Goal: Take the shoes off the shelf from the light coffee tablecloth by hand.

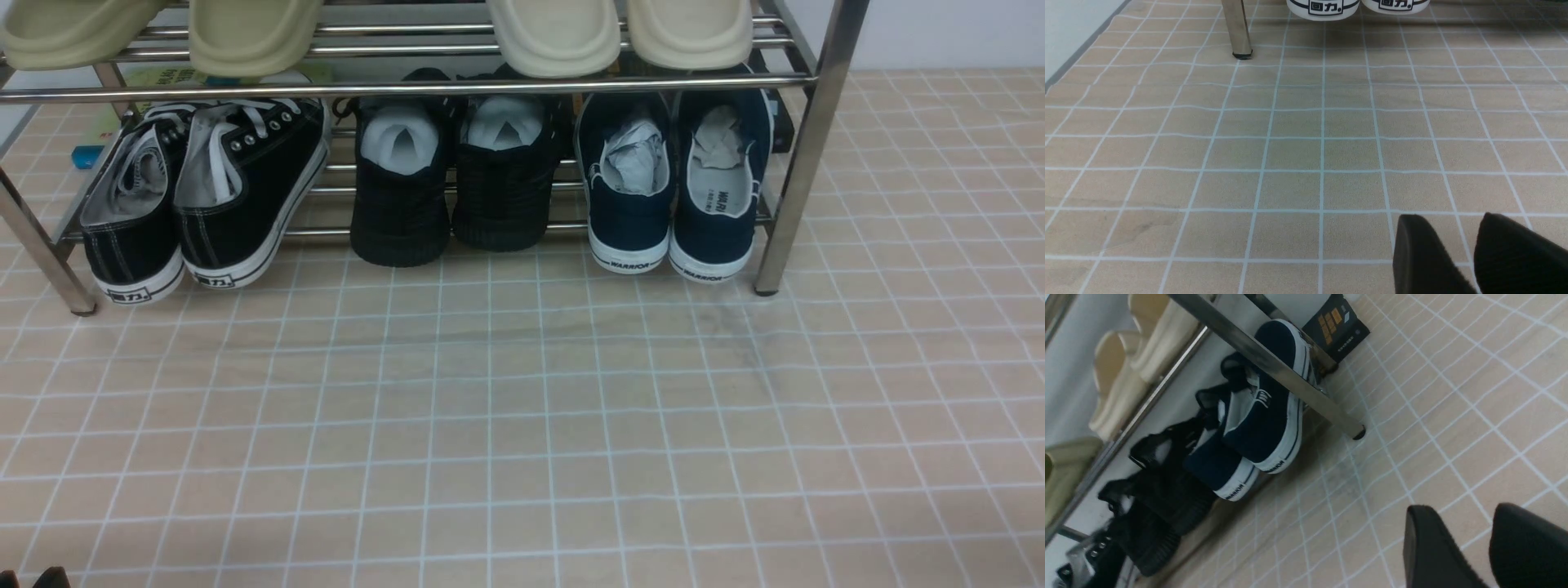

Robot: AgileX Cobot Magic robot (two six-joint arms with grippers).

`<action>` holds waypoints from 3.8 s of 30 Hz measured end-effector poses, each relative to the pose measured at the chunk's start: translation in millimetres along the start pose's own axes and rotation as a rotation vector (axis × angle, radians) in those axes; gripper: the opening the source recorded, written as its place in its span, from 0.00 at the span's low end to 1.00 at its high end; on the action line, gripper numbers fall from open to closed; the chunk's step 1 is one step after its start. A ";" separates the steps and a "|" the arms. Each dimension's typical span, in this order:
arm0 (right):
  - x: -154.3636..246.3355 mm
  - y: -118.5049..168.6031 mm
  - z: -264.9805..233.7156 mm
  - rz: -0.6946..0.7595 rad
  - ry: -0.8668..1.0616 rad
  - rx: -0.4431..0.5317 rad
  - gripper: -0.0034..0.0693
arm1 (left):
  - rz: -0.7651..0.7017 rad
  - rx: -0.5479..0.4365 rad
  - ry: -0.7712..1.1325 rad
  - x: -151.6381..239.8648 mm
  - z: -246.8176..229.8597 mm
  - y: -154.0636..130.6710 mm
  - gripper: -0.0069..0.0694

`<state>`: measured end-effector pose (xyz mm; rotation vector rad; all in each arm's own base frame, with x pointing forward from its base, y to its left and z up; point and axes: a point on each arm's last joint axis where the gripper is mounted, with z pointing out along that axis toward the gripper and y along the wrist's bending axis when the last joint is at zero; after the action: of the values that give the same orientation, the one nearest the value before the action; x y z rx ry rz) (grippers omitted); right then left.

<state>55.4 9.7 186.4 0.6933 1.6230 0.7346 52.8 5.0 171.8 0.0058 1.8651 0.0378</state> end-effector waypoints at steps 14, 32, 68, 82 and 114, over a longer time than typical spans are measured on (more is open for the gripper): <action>-12.6 14.2 -4.2 -0.018 -0.062 -0.052 0.36 | 0.000 0.000 0.000 0.0 0.0 0.0 0.40; -78.3 99.9 68.6 -0.445 0.611 0.259 0.04 | 0.000 0.000 0.000 0.0 0.0 0.0 0.40; -3.5 208.1 336.1 -0.814 0.995 0.164 0.13 | 0.000 0.000 0.000 0.0 0.0 0.0 0.40; 15.3 196.8 354.6 -0.894 0.972 0.175 0.52 | 0.000 0.000 0.001 0.1 0.0 0.0 0.40; -18.7 221.0 305.7 -0.974 1.120 0.154 0.10 | 0.000 0.000 0.001 0.1 0.0 0.0 0.40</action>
<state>370.6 162.4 327.8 -0.5876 2.6900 0.2171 52.8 5.1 171.8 0.0053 1.8660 0.0378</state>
